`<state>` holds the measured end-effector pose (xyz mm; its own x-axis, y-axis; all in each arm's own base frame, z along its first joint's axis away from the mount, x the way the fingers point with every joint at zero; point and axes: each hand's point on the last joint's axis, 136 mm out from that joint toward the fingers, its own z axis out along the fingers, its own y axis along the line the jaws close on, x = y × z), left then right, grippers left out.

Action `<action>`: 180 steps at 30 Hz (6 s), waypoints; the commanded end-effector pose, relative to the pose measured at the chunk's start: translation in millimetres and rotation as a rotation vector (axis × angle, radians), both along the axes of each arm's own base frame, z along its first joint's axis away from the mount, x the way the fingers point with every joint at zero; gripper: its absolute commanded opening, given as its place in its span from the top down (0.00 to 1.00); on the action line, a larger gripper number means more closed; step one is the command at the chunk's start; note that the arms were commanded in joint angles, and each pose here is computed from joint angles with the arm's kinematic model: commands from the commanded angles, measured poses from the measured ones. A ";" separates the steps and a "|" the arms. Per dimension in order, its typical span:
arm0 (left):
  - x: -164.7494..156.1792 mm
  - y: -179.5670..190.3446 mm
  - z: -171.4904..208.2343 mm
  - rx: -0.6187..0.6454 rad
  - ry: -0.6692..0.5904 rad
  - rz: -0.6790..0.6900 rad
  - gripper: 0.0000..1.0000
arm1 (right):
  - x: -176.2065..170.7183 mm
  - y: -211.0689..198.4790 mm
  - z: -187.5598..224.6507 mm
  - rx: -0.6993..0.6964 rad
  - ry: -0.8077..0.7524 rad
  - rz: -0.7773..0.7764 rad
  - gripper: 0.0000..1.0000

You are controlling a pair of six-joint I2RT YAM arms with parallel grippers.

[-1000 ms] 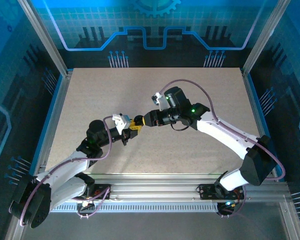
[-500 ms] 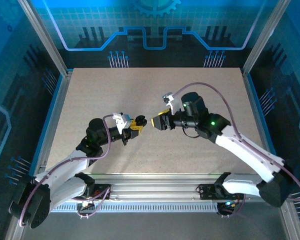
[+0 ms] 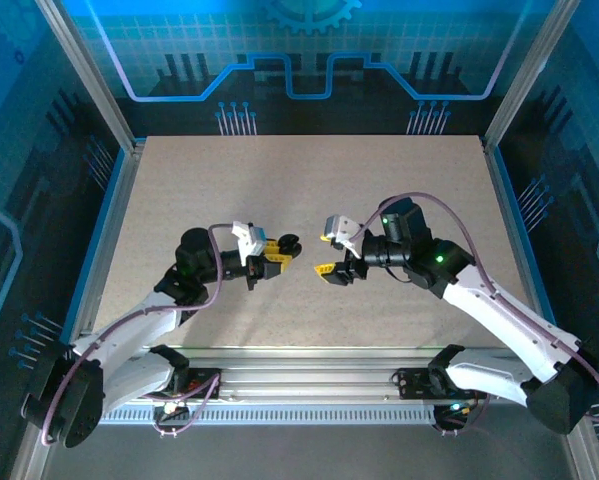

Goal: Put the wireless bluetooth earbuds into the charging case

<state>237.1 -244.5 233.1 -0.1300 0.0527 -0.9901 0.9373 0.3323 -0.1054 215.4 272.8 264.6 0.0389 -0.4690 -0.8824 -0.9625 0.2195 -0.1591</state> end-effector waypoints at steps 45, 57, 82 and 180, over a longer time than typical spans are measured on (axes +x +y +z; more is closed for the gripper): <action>-11.9 -3.1 17.5 0.008 -0.084 -0.059 0.86 | 0.4 14.2 15.0 0.025 -0.085 0.275 0.55; -15.7 -4.3 18.7 0.008 -0.090 -0.068 0.86 | 2.9 39.7 -0.7 -0.027 -0.061 0.358 0.60; 3.4 4.2 7.7 0.024 -0.042 0.072 0.46 | 5.5 38.1 -18.0 -0.090 -0.012 0.376 0.88; 108.5 271.0 -38.6 0.122 0.201 1.489 0.01 | 149.9 -216.8 -102.1 -0.021 0.190 -1.041 0.00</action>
